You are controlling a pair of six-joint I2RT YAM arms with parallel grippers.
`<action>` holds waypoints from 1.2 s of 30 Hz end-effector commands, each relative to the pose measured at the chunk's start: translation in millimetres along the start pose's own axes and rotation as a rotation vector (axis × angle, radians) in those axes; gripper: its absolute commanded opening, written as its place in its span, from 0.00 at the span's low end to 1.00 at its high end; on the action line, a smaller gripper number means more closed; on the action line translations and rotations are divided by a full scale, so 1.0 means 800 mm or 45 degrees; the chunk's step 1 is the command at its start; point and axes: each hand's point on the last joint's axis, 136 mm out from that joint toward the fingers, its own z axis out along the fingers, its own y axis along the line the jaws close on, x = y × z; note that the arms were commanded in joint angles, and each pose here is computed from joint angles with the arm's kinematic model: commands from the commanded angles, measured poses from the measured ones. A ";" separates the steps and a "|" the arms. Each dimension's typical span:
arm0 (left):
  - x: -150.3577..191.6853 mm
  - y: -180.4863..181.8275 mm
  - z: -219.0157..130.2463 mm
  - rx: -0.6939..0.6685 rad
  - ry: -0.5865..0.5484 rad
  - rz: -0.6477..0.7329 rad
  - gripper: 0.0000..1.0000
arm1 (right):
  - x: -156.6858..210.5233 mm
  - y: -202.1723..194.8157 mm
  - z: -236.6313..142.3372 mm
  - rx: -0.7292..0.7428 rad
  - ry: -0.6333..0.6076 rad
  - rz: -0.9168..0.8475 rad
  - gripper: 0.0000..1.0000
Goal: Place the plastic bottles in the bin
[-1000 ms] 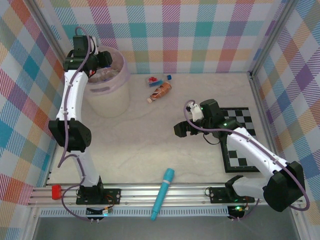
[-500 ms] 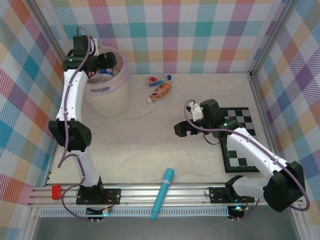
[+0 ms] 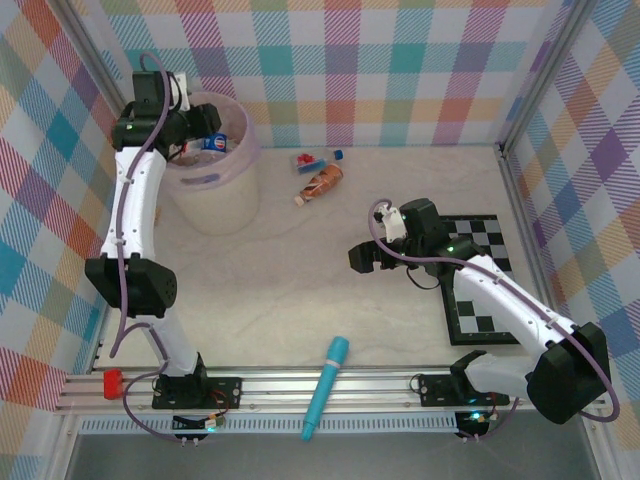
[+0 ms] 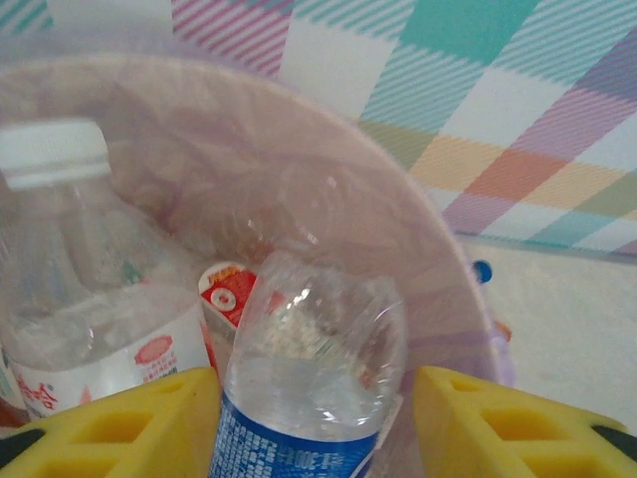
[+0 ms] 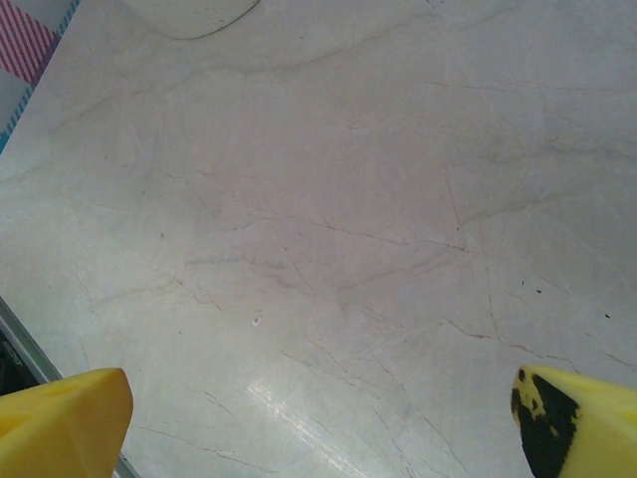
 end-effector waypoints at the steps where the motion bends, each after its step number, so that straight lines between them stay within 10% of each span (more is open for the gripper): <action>1: 0.018 -0.001 0.013 0.020 0.046 -0.005 0.52 | 0.007 -0.003 -0.004 0.016 0.004 0.013 0.98; 13: 0.018 0.009 -0.013 -0.053 0.024 0.043 0.50 | -0.030 -0.008 -0.004 0.085 -0.054 0.042 1.00; 25: -0.024 -0.020 -0.112 -0.016 -0.118 0.126 0.84 | -0.078 -0.043 0.038 0.283 -0.014 0.273 0.99; 36: 0.062 -0.194 -0.183 0.231 -0.162 0.523 0.84 | -0.061 -0.035 0.021 0.214 -0.098 0.223 0.99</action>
